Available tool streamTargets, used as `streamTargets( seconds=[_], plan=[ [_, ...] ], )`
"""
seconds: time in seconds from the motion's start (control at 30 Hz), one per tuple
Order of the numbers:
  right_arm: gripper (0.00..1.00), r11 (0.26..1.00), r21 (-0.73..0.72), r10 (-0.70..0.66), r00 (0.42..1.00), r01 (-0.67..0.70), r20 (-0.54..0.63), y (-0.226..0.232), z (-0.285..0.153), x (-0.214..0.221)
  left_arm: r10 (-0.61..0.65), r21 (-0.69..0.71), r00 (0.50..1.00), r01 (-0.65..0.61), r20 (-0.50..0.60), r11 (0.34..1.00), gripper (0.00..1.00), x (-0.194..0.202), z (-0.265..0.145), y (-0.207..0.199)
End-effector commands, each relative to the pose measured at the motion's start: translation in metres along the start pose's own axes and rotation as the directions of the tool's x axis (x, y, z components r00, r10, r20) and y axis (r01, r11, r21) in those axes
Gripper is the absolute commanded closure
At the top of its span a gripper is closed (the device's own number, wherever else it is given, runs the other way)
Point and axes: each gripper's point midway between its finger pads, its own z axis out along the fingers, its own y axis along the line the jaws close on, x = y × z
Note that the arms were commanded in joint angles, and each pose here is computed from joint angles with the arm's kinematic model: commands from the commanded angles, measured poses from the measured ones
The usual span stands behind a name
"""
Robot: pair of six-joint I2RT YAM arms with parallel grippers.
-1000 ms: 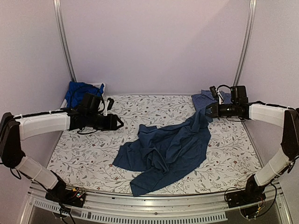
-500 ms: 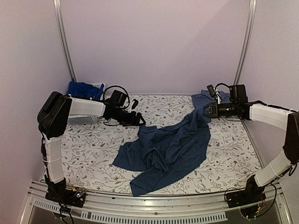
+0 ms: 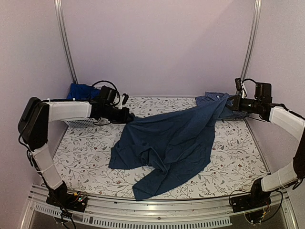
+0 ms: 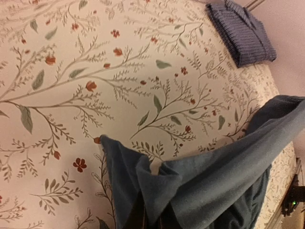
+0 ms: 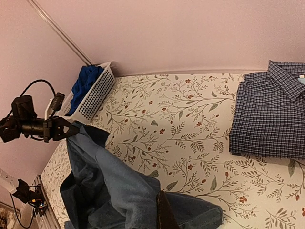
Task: Fold and stack the mixed laundry pile
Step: Adjust the crumpled T-shirt at the center of the board.
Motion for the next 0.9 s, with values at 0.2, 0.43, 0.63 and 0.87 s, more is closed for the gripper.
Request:
streamTargets(
  seconds=[0.2, 0.43, 0.63, 0.87],
  plan=[
    [1.00, 0.996, 0.063, -0.081, 0.970, 0.068, 0.230, 0.027, -0.073, -0.102, 0.132, -0.045, 0.964, -0.125, 0.232, 0.991, 0.97, -0.023, -0.119, -0.066],
    [1.00, 0.972, -0.224, -0.052, 0.996, 0.067, 0.076, 0.079, -0.040, -0.058, -0.022, -0.202, 0.996, 0.038, 0.083, 0.979, 0.82, 0.078, -0.096, -0.028],
    [1.00, 0.905, -0.425, -0.066, 0.972, -0.038, -0.228, 0.142, 0.019, 0.077, -0.110, -0.158, 0.988, 0.127, 0.113, 0.979, 0.37, 0.105, -0.102, 0.002],
    [1.00, 0.884, -0.428, -0.003, 0.912, -0.190, -0.411, 0.152, 0.023, 0.168, -0.039, -0.066, 0.994, 0.047, 0.106, 0.997, 0.35, 0.068, -0.096, -0.005]
  ],
)
